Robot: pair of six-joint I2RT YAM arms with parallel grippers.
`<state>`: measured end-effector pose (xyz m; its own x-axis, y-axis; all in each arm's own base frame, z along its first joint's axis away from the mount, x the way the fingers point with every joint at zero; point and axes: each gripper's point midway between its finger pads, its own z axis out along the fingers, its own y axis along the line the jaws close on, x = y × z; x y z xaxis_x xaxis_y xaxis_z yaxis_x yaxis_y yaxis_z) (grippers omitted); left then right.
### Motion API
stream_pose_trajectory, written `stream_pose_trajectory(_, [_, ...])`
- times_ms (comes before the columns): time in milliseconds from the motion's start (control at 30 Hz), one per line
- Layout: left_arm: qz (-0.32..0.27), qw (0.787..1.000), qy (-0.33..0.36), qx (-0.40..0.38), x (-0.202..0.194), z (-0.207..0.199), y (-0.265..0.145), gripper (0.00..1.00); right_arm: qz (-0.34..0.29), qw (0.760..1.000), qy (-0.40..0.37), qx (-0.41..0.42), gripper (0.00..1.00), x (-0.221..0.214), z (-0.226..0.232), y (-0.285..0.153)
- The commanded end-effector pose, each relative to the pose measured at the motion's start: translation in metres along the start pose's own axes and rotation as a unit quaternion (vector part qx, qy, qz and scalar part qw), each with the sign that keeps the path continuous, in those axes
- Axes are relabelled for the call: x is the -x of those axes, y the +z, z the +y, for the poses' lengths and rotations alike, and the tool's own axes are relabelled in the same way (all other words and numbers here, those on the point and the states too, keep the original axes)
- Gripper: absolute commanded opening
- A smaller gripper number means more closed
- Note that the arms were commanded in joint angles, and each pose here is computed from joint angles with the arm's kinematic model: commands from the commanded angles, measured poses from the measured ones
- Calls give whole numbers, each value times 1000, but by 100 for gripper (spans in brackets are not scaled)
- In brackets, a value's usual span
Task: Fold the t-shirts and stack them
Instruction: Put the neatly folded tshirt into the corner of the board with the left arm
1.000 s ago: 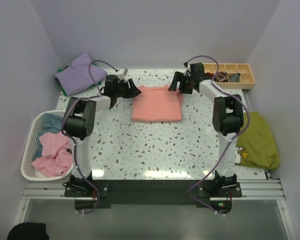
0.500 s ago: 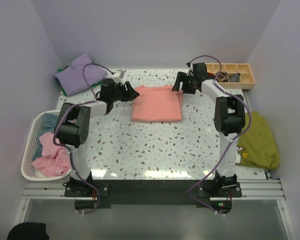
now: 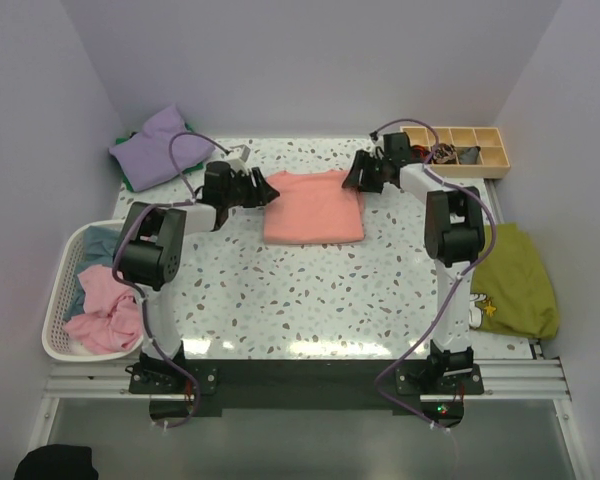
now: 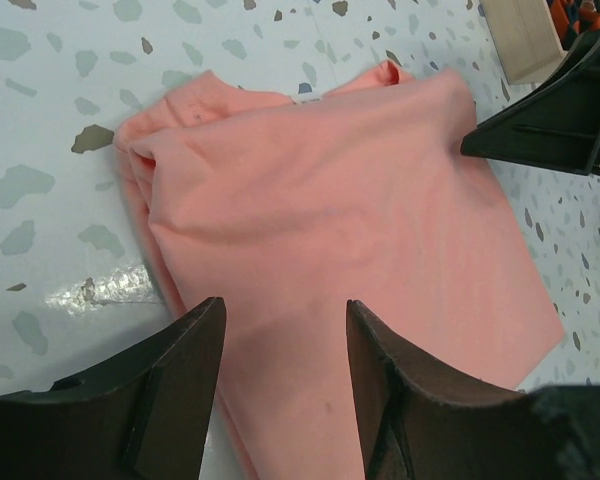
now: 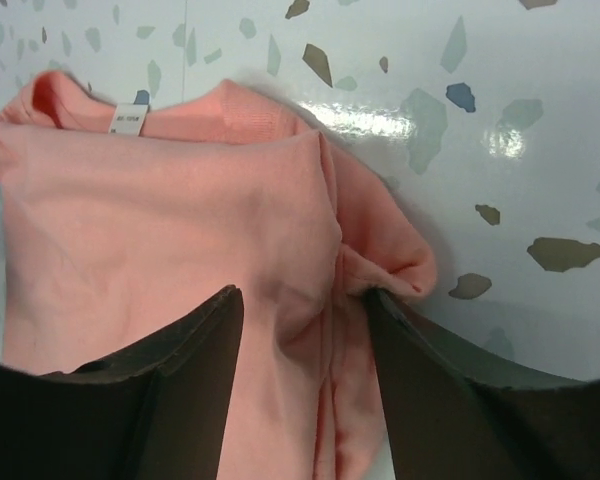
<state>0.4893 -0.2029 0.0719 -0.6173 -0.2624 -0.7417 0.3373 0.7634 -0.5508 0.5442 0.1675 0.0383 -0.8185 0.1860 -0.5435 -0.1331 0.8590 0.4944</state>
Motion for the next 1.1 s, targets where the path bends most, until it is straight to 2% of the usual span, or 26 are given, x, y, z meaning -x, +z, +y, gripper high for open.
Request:
stream_pose_trajectory(0, [-16, 1000, -3, -18, 5, -3, 7, 56, 44, 997, 25, 61, 51, -28, 14, 14])
stream_pose_trajectory(33, [-14, 1000, -3, -22, 5, -3, 8, 56, 53, 995, 32, 72, 38, -32, 15, 18])
stream_pose_trajectory(100, [-8, 1000, -9, -22, 0, 0, 11, 56, 60, 992, 54, 101, 29, -34, 25, 20])
stream_pose_trajectory(133, [-6, 1000, -11, -24, -3, 0, 12, 56, 61, 987, 59, 135, 20, -35, 33, 22])
stream_pose_trajectory(167, [-5, 1000, -12, -24, -5, 1, 13, 56, 60, 985, 67, 150, 0, -35, 38, 22])
stream_pose_trajectory(200, [-3, 1000, -15, -24, -7, 2, 14, 56, 61, 979, 102, 165, 0, -33, 42, 23])
stream_pose_trajectory(233, [-2, 1000, -15, -25, -8, 1, 14, 56, 47, 970, 101, 218, 0, -25, 54, 20])
stream_pose_trajectory(300, [1, 1000, -16, -24, -11, 3, 15, 56, 45, 951, 166, 257, 0, -18, 56, 20])
stream_pose_trajectory(333, [0, 1000, -15, -24, -10, 3, 15, 56, 18, 945, 160, 286, 0, -7, 60, 17])
stream_pose_trajectory(367, [1, 1000, -15, -23, -11, 4, 16, 56, 17, 937, 172, 302, 0, -6, 56, 16])
stream_pose_trajectory(400, [2, 1000, -15, -23, -11, 4, 16, 56, 19, 924, 209, 319, 0, 1, 59, 11])
stream_pose_trajectory(500, [3, 1000, -15, -23, -12, 4, 16, 56, -6, 915, 199, 350, 0, 16, 61, -2])
stream_pose_trajectory(567, [3, 1000, -15, -20, -11, 4, 15, 55, -7, 924, 200, 327, 0, 17, 55, -2])
stream_pose_trajectory(600, [3, 1000, -13, -19, -12, 4, 15, 55, -32, 939, 150, 308, 0, 26, 55, -9])
stream_pose_trajectory(633, [2, 1000, -13, -16, -10, 5, 14, 55, 0, 952, 171, 256, 0, 12, 42, -5])
stream_pose_trajectory(700, [1, 1000, -10, -14, -9, 5, 13, 55, -31, 980, 107, 166, 0, 19, 19, -5])
stream_pose_trajectory(800, [2, 1000, -10, -14, -8, 5, 13, 55, -34, 985, 83, 147, 0, 26, 20, -20])
stream_pose_trajectory(833, [3, 1000, -10, -17, -9, 4, 14, 55, -20, 986, 86, 142, 13, 23, 19, -21])
stream_pose_trajectory(867, [4, 1000, -11, -19, -9, 4, 14, 55, -19, 987, 84, 138, 62, 23, 19, -21])
stream_pose_trajectory(933, [4, 1000, -11, -21, -8, 2, 13, 55, -26, 989, 77, 122, 83, 25, 16, -25])
stream_pose_trajectory(1067, [-8, 1000, -3, 5, 1, 5, 6, 55, -50, 995, 51, 65, 99, 32, 4, -39])
